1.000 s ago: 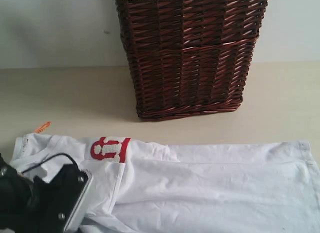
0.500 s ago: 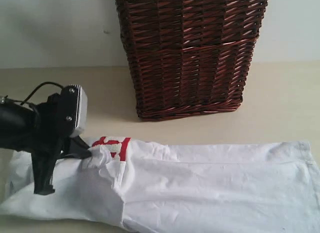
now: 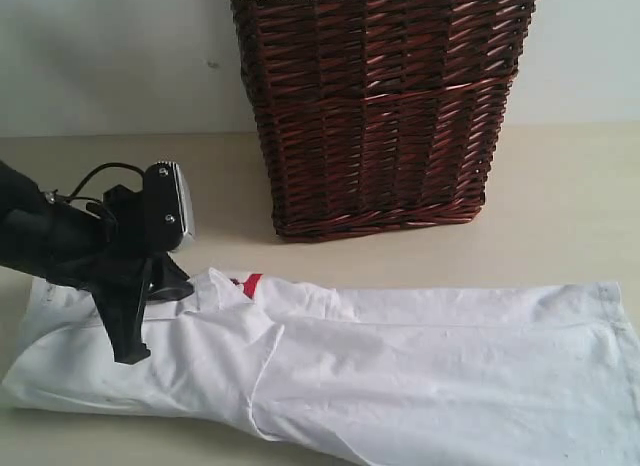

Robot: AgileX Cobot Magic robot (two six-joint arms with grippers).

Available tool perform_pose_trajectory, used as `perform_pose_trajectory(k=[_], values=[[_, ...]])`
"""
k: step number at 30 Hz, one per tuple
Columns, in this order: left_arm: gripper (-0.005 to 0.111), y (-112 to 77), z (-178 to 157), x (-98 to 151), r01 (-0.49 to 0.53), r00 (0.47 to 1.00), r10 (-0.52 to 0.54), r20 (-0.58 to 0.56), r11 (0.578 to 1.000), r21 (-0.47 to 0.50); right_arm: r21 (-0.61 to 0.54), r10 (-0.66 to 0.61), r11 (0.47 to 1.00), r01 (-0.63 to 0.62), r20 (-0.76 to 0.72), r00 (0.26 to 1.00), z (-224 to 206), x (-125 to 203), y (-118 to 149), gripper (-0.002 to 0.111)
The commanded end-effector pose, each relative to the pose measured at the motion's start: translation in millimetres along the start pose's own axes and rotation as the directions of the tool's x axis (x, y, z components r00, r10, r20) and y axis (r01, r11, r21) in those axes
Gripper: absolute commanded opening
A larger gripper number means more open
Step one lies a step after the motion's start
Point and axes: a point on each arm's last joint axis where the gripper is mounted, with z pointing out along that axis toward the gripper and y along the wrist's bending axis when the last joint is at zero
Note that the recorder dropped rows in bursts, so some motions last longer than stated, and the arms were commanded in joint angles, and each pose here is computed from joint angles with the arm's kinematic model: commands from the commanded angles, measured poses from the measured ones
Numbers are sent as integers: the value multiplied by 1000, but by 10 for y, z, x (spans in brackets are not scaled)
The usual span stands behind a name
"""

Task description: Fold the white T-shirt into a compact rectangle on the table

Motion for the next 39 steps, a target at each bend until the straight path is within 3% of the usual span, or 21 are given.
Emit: perform_pose_trajectory(k=[1, 4, 7, 9, 11, 17, 19, 20, 21, 22, 25, 29, 34, 39], values=[[5, 74, 101, 85, 28, 998, -32, -50, 997, -75, 2, -3, 1000, 3, 15, 1000, 0, 0, -2, 0], [24, 109, 145, 130, 28, 996, -38, -78, 993, -116, 2, -3, 1000, 3, 15, 1000, 0, 0, -2, 0], [58, 123, 147, 134, 52, 995, -63, -76, 990, -133, 2, -3, 1000, 3, 15, 1000, 0, 0, -2, 0], [80, 146, 144, 132, 122, 989, -134, -61, 979, -164, 2, -3, 1000, 3, 15, 1000, 0, 0, -2, 0], [88, 168, 135, 132, 174, 981, -187, -50, 966, -190, 2, -3, 1000, 3, 15, 1000, 0, 0, -2, 0], [86, 230, -84, 19, 214, 976, -217, 15, 944, -251, 2, -3, 1000, 3, 15, 1000, 0, 0, -2, 0], [86, 221, -344, -138, 241, 969, -221, 107, 940, -242, 2, -3, 1000, 3, 15, 1000, 0, 0, -2, 0], [86, 80, -490, -265, 203, 967, -183, 174, 974, -100, 2, -3, 1000, 3, 15, 1000, 0, 0, -2, 0], [85, -3, -529, -297, 176, 967, -170, 190, 984, -17, 2, -3, 1000, 3, 15, 1000, 0, 0, -2, 0], [80, -224, -549, -315, 152, 959, -190, 210, 971, 182, 2, -3, 1000, 3, 15, 1000, 0, 0, -2, 0], [59, -530, -319, -104, 119, 979, -162, 124, 948, 296, 2, -3, 1000, 3, 15, 1000, 0, 0, -2, 0], [38, -506, -33, 151, 83, 996, -86, 6, 977, 196, 2, -3, 1000, 3, 15, 1000, 0, 0, -2, 0], [38, -350, 18, 198, 128, 991, -126, -39, 991, 43, 2, -3, 1000, 3, 15, 1000, 0, 0, -2, 0], [38, -351, 4, 185, 167, 986, -165, -32, 985, 44, 2, -3, 1000, 3, 15, 1000, 0, 0, -2, 0]])
